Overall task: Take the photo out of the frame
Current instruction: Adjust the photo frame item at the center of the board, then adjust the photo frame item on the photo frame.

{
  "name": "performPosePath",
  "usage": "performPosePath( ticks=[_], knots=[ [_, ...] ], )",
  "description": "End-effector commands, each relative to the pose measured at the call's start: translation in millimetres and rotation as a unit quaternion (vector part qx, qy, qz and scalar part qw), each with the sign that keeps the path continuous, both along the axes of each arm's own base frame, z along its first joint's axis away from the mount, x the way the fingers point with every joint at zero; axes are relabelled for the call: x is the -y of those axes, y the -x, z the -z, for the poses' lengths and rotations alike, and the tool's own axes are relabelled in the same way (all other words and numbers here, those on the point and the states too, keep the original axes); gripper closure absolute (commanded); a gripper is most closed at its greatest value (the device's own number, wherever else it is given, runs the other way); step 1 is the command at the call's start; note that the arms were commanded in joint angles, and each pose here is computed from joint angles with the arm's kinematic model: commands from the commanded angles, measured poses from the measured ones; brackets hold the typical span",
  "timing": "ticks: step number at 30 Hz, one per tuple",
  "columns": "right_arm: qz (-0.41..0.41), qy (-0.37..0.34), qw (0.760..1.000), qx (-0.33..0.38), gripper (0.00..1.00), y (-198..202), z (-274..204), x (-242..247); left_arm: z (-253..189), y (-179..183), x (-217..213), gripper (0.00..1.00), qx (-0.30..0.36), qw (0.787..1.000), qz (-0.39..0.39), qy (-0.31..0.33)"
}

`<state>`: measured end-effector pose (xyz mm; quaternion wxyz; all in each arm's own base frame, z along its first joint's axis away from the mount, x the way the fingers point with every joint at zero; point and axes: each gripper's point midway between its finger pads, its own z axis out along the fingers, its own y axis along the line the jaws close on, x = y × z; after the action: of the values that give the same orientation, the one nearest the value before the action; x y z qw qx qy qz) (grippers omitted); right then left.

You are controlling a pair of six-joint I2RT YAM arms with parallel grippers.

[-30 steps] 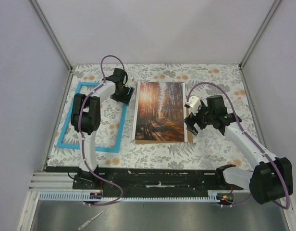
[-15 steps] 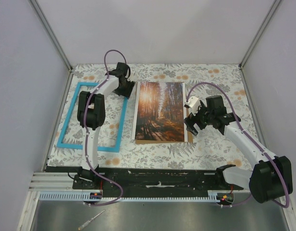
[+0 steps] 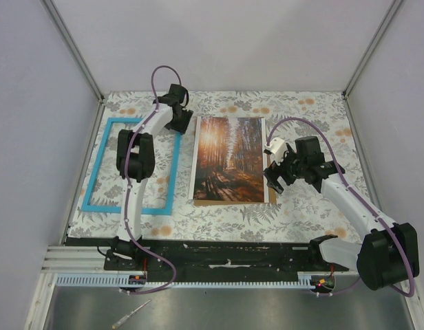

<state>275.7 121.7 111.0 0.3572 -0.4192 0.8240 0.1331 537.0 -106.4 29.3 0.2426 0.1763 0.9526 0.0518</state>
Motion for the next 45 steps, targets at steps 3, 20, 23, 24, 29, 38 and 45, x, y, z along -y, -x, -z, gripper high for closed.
performPosePath(
  ticks=[3, 20, 23, 24, 29, 38, 45],
  knots=[
    [-0.006, -0.015, 1.000, 0.014, 0.02, -6, -14, -7, -10, -16, -11, 0.34, 0.025, 0.999, -0.023, -0.030],
    [-0.006, -0.013, 1.000, 0.020, 0.02, -7, -15, -6, -76, -20, 20, 0.27, 0.074, 0.996, 0.000, 0.051],
    [-0.003, -0.010, 1.000, 0.024, 0.02, -8, -16, -5, -92, -10, 34, 0.27, 0.075, 0.993, 0.019, 0.087],
    [-0.001, -0.010, 1.000, 0.024, 0.02, -8, -16, -5, -99, -7, 35, 0.26, 0.080, 0.993, 0.021, 0.090],
    [0.010, -0.002, 0.999, 0.031, 0.02, -12, -16, -1, -110, 16, 63, 0.26, 0.066, 0.985, 0.062, 0.150],
    [0.024, -0.004, 0.999, 0.044, 0.02, -16, -22, 2, -95, 50, 101, 0.25, 0.005, 0.961, 0.094, 0.259],
    [0.024, -0.010, 0.999, 0.047, 0.02, -16, -24, 1, -72, 56, 113, 0.25, -0.027, 0.952, 0.070, 0.298]
  ],
)
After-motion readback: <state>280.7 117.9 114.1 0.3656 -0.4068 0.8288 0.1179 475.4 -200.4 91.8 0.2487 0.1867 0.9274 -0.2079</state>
